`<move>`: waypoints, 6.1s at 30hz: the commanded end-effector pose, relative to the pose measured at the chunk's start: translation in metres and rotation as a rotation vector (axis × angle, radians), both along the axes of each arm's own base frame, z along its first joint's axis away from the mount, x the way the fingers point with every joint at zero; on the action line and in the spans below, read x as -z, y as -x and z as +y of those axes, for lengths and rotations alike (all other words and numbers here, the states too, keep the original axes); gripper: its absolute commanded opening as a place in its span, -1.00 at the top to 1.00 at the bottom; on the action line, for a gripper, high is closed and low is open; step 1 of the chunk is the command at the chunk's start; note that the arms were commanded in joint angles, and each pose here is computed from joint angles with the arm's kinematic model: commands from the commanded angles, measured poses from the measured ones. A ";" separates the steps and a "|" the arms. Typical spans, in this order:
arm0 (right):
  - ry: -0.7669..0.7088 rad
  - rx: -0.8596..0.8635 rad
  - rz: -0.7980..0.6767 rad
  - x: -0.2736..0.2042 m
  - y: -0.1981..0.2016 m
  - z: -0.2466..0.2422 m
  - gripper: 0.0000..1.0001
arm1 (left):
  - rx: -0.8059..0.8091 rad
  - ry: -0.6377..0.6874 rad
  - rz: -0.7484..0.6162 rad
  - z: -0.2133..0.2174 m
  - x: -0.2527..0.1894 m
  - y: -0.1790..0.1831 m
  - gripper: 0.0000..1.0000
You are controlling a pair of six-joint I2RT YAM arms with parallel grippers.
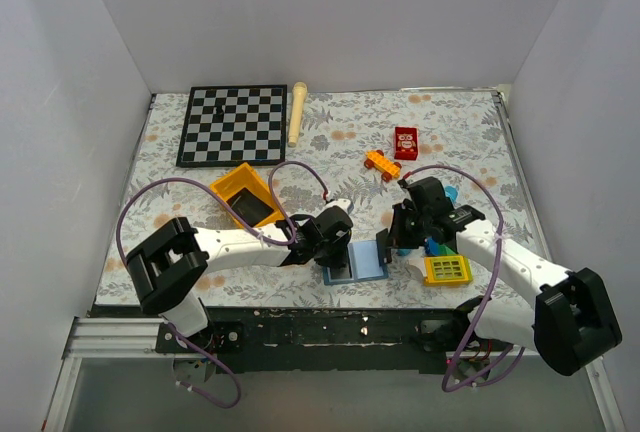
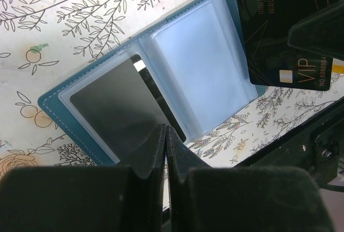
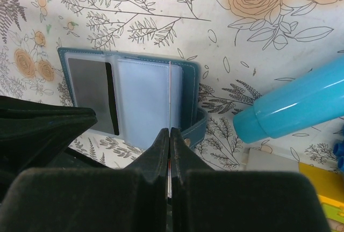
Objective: Put the credit cards into the card holder
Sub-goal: Turn over the card slot in the card holder, then insert the credit card into the card holder.
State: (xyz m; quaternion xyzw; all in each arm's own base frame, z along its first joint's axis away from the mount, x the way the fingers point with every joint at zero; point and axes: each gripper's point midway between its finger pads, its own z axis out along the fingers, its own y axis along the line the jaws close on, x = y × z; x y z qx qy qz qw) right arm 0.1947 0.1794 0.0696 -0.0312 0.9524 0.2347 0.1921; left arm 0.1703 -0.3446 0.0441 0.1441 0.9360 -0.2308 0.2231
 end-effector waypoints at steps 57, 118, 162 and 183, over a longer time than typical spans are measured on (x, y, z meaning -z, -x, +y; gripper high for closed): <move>-0.348 -0.168 0.013 -0.021 0.011 0.073 0.97 | -0.046 -0.068 0.033 0.018 0.025 0.008 1.00; -0.286 -0.254 0.109 0.011 0.028 0.135 0.97 | -0.288 -0.075 -0.168 0.103 -0.045 -0.002 1.00; -0.211 -0.152 0.079 0.030 0.019 0.097 0.97 | -0.256 -0.158 -0.002 0.099 0.046 0.021 1.00; -0.339 -0.256 0.120 0.023 0.022 0.107 0.97 | -0.268 -0.173 -0.004 0.106 0.048 0.022 1.00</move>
